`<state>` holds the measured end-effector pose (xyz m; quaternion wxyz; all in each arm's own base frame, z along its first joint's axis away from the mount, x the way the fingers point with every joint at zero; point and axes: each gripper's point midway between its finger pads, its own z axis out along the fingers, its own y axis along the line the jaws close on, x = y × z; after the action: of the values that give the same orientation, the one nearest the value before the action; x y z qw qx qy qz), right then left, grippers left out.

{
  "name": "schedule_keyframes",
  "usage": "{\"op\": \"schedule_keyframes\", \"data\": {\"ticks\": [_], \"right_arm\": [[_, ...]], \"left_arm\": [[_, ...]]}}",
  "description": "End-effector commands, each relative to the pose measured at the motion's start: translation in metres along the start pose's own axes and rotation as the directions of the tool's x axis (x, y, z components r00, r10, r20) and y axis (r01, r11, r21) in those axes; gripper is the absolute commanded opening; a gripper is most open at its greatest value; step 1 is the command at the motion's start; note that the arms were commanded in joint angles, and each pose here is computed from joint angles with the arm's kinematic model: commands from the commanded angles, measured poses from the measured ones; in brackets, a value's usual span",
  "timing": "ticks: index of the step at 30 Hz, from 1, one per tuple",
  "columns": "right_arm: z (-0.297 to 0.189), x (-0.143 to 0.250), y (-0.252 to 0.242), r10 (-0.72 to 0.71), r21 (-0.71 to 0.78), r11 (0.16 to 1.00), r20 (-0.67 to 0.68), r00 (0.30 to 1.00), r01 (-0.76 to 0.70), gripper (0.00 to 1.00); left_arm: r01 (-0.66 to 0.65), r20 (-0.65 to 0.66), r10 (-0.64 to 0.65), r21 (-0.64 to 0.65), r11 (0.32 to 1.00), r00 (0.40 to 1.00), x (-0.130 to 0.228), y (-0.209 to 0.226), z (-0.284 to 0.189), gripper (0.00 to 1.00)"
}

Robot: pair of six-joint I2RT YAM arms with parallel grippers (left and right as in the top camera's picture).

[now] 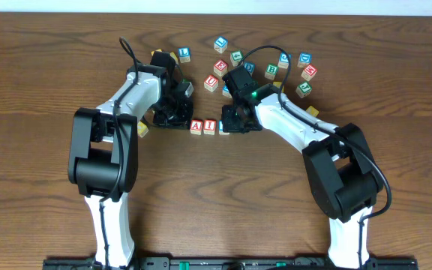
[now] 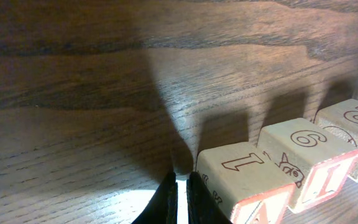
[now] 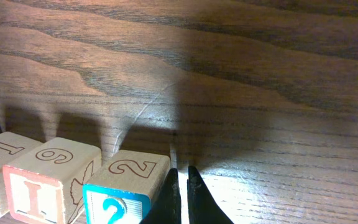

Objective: Spell out AI2

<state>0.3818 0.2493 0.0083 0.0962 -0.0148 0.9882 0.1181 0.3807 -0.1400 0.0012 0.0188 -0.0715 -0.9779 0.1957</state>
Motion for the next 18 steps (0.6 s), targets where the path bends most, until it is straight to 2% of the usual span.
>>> {"op": "schedule_keyframes", "data": {"ticks": [1, 7, 18], "right_arm": [[-0.006, 0.0, 0.005, 0.001, -0.002, 1.0, 0.02, 1.0, -0.001, 0.01], [-0.006, 0.0, 0.008, -0.004, -0.005, 1.0, 0.021, 1.0, 0.004, 0.01], [-0.006, -0.001, 0.011, 0.002, -0.022, 1.0, 0.026, 1.0, -0.001, 0.01]], "left_arm": [[0.003, -0.018, -0.003, 0.009, 1.0, 1.0, 0.004, 0.0, 0.005, 0.08], [0.067, -0.018, -0.066, 0.02, 0.998, 0.998, 0.003, -0.003, 0.004, 0.08], [0.039, -0.037, -0.038, 0.036, 0.999, 0.999, 0.008, -0.022, 0.01, 0.08]]}}
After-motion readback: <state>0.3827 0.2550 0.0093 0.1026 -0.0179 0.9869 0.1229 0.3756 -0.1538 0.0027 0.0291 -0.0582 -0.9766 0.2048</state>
